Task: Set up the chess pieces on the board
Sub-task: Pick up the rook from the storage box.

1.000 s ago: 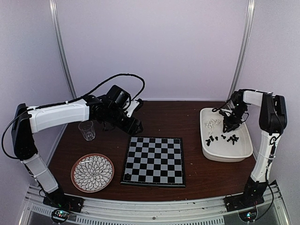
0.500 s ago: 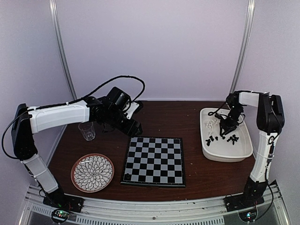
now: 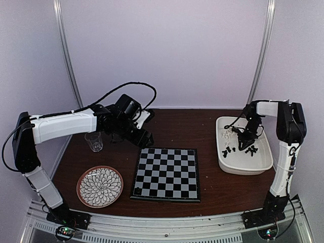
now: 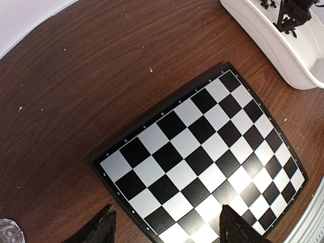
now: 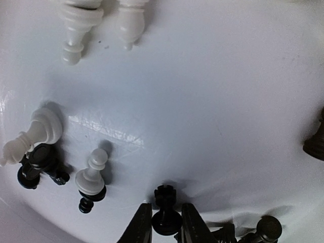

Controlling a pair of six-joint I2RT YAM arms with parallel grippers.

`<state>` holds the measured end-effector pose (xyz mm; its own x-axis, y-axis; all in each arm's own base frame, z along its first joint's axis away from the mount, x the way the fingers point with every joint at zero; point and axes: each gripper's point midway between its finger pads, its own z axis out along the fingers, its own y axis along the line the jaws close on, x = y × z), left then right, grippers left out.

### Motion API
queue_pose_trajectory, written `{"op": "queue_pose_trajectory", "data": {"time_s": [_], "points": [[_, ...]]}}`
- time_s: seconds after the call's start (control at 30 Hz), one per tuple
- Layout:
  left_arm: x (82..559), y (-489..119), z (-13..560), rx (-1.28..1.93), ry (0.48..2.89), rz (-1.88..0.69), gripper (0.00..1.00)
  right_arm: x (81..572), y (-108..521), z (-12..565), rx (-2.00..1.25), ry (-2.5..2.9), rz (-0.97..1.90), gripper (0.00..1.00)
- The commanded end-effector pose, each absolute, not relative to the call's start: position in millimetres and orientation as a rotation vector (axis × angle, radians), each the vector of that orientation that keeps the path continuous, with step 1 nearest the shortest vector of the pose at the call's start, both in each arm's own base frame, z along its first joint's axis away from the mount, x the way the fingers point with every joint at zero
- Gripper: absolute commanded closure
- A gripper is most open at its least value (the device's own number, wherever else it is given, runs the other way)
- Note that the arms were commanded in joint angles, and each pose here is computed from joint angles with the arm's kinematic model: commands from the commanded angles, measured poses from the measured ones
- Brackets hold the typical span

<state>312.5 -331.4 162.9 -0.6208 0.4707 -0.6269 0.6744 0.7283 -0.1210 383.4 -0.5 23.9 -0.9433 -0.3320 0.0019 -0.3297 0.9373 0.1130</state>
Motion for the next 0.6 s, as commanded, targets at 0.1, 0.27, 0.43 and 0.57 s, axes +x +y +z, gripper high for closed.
{"op": "queue_pose_trajectory", "data": {"time_s": [0.1, 0.27, 0.43, 0.57], "points": [[316, -348, 198, 0.854, 2.247, -0.557, 0.30, 380, -4, 26, 0.529, -3.072, -0.113, 0.88], [318, -371, 221, 0.862, 2.186, -0.687, 0.30, 378, 7, 87, 0.631, -3.218, -0.170, 0.88], [309, -400, 251, 0.908, 2.077, -0.893, 0.32, 353, 60, 170, 0.904, -3.323, -0.522, 0.88], [297, -424, 278, 0.946, 1.997, -1.105, 0.36, 305, 123, 209, 1.280, -3.178, -0.815, 0.85]]}}
